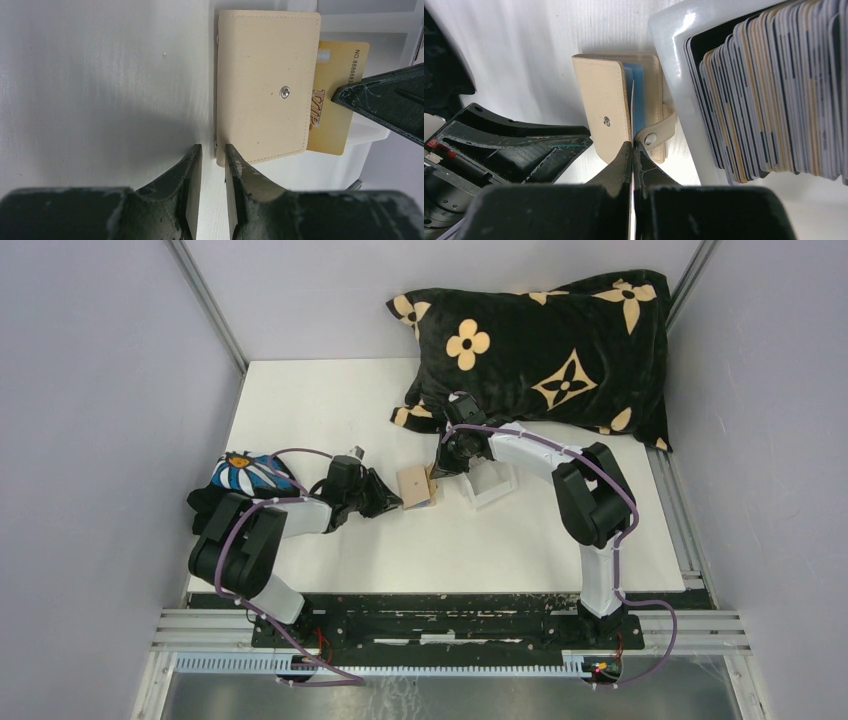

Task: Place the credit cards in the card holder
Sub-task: Open the card holder at the center of the board.

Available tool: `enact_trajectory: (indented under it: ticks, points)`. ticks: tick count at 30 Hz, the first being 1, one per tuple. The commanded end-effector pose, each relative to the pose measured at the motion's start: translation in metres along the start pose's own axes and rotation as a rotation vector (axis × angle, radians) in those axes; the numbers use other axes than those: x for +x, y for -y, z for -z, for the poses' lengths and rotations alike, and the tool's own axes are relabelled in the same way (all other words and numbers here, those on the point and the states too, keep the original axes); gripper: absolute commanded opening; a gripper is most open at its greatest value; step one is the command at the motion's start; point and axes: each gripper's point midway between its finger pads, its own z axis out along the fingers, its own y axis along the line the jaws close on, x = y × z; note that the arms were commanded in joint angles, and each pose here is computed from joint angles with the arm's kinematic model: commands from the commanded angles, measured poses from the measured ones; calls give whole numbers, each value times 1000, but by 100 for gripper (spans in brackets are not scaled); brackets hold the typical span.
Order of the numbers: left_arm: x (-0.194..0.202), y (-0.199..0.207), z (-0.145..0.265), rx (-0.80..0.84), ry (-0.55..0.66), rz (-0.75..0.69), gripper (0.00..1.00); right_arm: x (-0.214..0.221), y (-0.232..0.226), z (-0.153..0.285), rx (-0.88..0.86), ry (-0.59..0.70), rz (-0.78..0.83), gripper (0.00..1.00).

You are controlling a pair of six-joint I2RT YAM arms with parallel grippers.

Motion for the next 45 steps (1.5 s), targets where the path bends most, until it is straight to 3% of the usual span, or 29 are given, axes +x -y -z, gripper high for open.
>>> enact_trajectory:
  ticks: [1, 45]
  points:
    - [4, -7, 5, -25, -3, -65, 31, -20, -29, 20, -76, 66, 27, 1]
    - [11, -31, 20, -121, 5, -111, 29, -13, -81, 28, -150, 58, 120, 1]
